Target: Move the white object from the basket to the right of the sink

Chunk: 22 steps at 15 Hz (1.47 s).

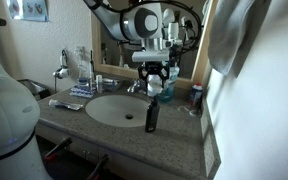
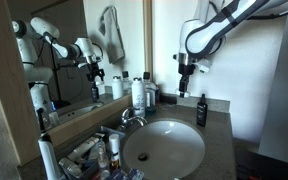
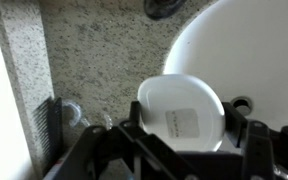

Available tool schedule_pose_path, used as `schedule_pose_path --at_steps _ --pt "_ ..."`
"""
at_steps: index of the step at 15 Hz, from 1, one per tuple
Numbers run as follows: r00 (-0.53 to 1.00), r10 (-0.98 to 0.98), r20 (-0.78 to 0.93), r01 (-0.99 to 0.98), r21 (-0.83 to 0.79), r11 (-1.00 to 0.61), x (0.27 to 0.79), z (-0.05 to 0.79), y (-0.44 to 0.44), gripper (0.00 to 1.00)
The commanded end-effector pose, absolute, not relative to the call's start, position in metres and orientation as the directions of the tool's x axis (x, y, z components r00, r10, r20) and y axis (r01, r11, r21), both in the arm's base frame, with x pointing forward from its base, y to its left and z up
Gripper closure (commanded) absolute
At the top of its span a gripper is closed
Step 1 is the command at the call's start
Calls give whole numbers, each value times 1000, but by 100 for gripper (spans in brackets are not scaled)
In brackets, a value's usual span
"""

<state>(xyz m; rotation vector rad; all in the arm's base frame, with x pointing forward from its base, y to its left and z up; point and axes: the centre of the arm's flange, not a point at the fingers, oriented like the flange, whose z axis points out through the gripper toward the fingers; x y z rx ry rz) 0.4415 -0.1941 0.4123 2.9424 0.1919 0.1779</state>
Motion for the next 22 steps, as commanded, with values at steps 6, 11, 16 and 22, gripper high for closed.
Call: schedule_pose_path --at_steps 6,11,16,22 --pt "990 52 130 14 280 -960 466 397 -238 46" --pt "993 27 118 -7 282 -959 484 377 -256 46" --pt "994 14 109 -17 277 -961 500 347 -272 46" --pt "995 -6 96 -31 263 -964 512 307 -286 46"
